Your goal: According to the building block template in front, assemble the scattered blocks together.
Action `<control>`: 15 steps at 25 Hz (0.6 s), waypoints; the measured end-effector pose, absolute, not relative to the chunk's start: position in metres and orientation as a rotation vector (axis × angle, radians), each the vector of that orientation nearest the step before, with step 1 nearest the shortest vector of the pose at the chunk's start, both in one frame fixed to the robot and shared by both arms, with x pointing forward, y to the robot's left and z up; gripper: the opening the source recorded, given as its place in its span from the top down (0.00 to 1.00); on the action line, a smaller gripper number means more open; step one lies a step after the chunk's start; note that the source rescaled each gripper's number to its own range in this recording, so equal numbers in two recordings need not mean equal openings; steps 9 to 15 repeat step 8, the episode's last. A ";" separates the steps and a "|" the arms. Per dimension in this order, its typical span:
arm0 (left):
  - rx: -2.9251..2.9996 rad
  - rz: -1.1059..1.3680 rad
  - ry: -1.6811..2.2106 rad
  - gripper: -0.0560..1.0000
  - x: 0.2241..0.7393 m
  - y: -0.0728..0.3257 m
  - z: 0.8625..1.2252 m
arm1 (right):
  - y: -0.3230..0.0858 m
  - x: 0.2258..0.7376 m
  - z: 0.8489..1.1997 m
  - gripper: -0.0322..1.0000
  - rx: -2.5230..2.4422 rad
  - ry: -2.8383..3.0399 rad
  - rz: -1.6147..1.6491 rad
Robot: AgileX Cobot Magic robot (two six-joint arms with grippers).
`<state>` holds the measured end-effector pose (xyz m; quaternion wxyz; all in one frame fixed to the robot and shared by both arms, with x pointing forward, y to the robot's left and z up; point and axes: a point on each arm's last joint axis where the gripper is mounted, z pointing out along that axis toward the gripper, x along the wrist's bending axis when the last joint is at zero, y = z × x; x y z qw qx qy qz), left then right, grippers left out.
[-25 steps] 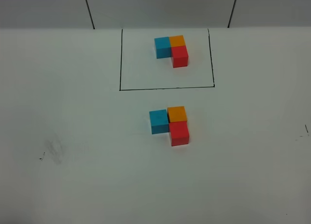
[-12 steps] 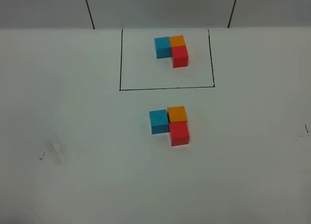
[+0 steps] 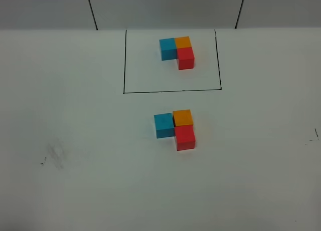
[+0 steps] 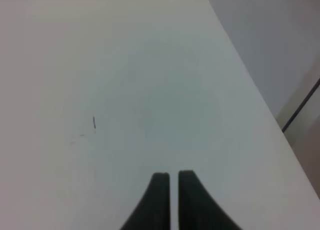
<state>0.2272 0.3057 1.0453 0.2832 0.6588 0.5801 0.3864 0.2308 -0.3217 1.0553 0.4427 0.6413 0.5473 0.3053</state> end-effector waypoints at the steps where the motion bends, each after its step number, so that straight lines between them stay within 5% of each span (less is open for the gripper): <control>1: 1.764 1.034 1.553 0.95 0.227 0.306 1.045 | -0.322 0.231 1.055 0.96 1.591 1.358 0.757; 15: 1.764 1.034 1.553 0.95 0.227 0.306 1.045 | -0.322 0.231 1.055 0.96 1.591 1.358 0.757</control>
